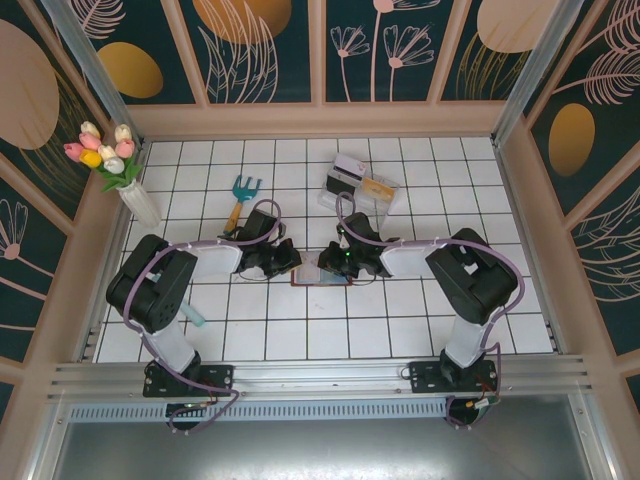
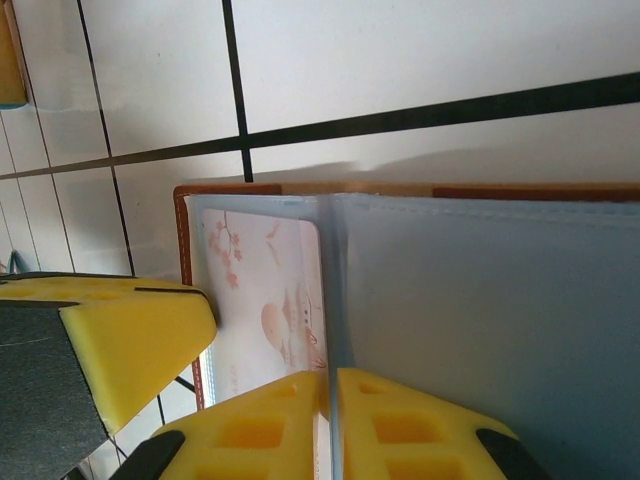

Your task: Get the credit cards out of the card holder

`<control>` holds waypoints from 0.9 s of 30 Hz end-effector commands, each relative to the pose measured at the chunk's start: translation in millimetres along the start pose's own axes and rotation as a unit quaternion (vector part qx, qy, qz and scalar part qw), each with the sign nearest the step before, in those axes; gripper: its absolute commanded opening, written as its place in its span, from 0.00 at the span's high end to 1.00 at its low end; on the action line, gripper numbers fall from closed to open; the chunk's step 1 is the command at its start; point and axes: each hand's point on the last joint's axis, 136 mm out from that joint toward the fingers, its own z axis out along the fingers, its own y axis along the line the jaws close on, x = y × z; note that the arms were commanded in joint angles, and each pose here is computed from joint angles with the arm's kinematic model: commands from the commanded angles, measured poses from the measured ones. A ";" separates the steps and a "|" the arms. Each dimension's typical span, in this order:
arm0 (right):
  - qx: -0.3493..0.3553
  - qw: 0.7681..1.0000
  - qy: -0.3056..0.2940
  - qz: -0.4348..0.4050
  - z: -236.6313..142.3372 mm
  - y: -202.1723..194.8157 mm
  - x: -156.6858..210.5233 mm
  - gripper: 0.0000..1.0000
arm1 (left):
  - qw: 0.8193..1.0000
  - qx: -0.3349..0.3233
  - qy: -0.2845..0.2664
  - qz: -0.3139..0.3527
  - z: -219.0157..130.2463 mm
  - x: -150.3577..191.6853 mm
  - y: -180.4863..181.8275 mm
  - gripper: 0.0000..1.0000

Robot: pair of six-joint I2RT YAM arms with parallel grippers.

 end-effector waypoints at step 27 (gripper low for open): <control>0.003 1.000 0.015 -0.010 -12.6 -7.3 0.5 1.00 | 0.997 -0.067 0.024 -0.004 6.4 14.8 35.8 0.83</control>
